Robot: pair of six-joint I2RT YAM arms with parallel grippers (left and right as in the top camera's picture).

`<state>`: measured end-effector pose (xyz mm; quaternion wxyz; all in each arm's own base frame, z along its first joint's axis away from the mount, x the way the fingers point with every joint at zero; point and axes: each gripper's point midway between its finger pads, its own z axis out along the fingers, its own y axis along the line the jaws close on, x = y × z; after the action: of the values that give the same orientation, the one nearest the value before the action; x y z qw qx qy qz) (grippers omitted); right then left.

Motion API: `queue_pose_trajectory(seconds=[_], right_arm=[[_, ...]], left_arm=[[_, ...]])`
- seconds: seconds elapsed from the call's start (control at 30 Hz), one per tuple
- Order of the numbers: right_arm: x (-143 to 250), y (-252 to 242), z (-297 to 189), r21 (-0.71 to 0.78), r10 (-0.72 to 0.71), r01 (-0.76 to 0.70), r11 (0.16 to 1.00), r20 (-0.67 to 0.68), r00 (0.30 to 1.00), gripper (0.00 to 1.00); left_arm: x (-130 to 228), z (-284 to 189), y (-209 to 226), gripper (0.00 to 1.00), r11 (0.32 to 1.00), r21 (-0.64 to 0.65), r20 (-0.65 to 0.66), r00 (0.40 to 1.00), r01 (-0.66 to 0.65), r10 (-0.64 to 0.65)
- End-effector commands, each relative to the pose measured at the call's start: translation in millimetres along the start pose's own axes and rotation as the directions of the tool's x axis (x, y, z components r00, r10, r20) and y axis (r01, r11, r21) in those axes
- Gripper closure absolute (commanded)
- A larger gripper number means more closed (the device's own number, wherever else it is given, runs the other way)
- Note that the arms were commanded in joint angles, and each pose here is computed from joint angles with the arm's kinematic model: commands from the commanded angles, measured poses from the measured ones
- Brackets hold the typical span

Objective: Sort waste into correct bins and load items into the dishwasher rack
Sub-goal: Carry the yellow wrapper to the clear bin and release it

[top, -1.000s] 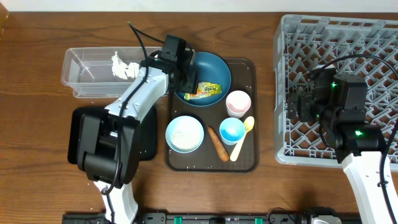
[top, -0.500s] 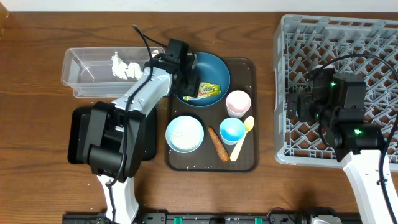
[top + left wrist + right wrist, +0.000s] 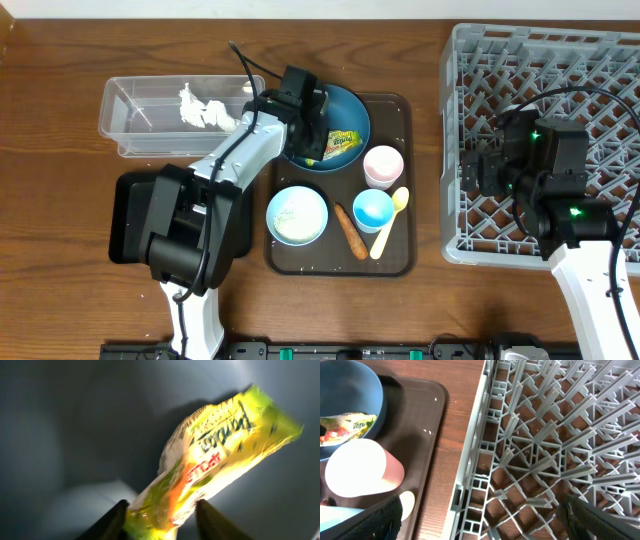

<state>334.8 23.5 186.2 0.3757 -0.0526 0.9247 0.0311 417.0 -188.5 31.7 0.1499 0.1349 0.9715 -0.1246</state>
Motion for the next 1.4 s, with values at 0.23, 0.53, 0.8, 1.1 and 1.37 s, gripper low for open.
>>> queue_pose_trajectory(seconds=[0.23, 0.53, 0.8, 1.1, 1.37], right_arm=[[-7.2, -0.9, -3.5, 0.002, 0.013, -0.013, 1.000, 0.015, 1.000, 0.01], [-7.2, -0.9, -3.5, 0.002, 0.013, -0.013, 1.000, 0.015, 1.000, 0.01], [-7.5, -1.0, -3.5, 0.002, 0.013, -0.013, 1.000, 0.016, 1.000, 0.01], [-7.4, -1.0, -3.5, 0.002, 0.013, -0.013, 1.000, 0.016, 1.000, 0.01], [-7.3, -0.9, -3.5, 0.002, 0.013, -0.013, 1.000, 0.016, 1.000, 0.01]], left_arm=[[8.9, 6.3, 3.3, 0.94, 1.000, -0.009, -0.026, 1.000, -0.008, 0.008], [-28.1, -42.8, 6.2, 0.94, 1.000, -0.008, 0.110, 0.994, -0.001, 0.002], [-66.0, -158.7, 56.2, 0.94, 0.983, -0.153, 0.382, 0.923, 0.102, -0.037], [-49.2, -194.1, 142.5, 0.94, 0.920, -0.252, 0.441, 0.882, 0.300, -0.166], [-27.1, -167.3, 168.3, 0.86, 0.899, -0.274, 0.368, 0.901, 0.342, -0.231]])
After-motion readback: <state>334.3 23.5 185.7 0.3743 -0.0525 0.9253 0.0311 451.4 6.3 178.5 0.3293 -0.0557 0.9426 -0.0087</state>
